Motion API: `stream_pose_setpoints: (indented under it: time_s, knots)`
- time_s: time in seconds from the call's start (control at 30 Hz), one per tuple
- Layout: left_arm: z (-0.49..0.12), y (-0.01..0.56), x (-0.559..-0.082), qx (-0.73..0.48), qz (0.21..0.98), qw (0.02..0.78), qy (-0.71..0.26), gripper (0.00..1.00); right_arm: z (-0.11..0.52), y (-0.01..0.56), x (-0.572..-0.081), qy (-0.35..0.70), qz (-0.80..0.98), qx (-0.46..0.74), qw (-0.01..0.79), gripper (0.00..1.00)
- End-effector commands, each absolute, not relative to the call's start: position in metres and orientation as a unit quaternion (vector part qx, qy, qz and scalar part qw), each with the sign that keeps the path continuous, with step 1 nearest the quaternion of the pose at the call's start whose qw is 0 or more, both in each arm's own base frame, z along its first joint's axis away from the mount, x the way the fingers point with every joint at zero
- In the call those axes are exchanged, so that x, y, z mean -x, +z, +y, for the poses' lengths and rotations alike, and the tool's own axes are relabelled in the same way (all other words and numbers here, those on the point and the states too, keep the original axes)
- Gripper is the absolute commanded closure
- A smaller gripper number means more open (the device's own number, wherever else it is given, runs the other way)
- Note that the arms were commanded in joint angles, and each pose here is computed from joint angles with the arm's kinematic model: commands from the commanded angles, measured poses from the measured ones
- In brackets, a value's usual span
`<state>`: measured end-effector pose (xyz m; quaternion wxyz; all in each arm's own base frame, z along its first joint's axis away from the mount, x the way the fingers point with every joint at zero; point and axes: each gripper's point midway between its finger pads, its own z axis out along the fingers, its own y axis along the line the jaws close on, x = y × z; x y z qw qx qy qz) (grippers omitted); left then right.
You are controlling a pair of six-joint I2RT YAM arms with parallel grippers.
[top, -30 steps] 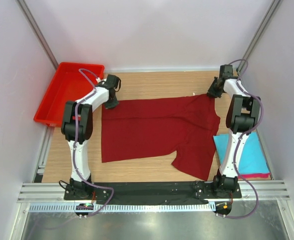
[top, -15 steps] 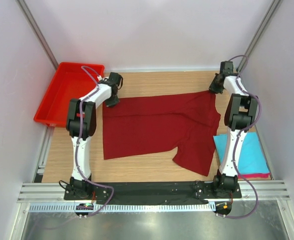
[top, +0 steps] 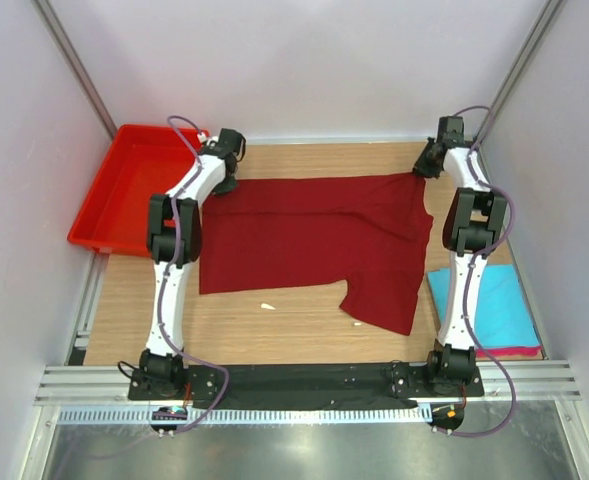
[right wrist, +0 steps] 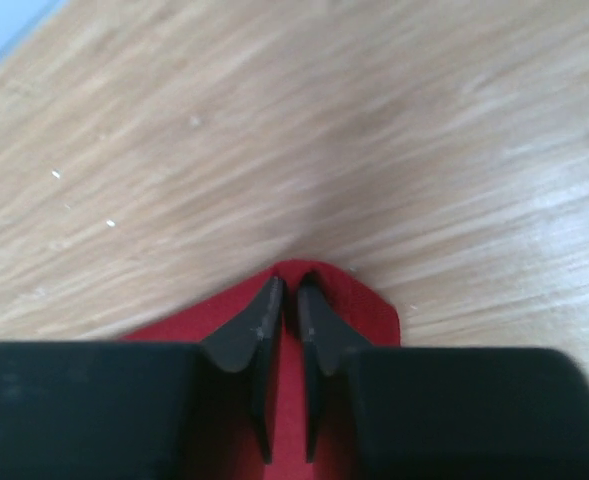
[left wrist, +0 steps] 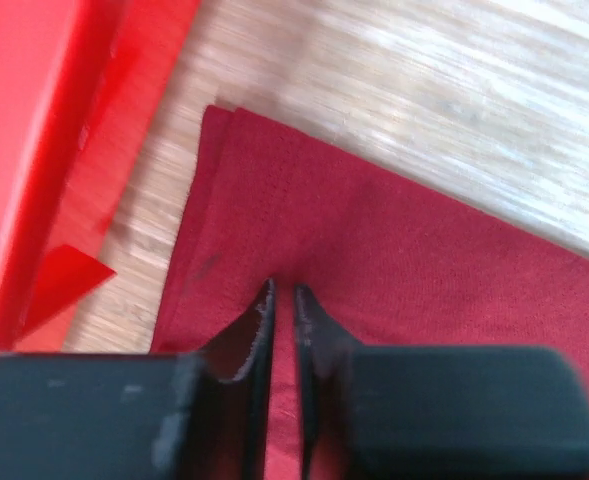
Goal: Fold and stack the t-shirts
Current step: Fold the tshirt
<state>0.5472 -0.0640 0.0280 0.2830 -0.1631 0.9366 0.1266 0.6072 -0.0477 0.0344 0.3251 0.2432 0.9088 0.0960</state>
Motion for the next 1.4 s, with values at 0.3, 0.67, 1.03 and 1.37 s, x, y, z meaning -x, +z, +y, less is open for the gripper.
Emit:
stream_pose_setpoints:
  time_s: [0.3,0.67,1.03,1.37]
  knots:
    - [-0.068,0.114,-0.525,0.175,0.923,0.332,0.091,0.58,-0.068,0.133,-0.555,0.004,0.91,-0.267,0.318,0.32]
    - [-0.141,0.147,-0.41,0.103,0.943,0.316,-0.011,0.64,-0.038,0.153,-0.454,0.026,0.924,-0.251,0.286,0.24]
    - [-0.265,0.163,-0.366,-0.002,0.915,0.309,-0.258,0.62,0.034,0.125,-0.404,0.162,0.927,-0.226,0.251,0.54]
    - [-0.307,0.156,-0.351,-0.006,0.919,0.262,-0.295,0.66,0.097,0.117,-0.473,0.198,0.932,-0.115,0.283,0.27]
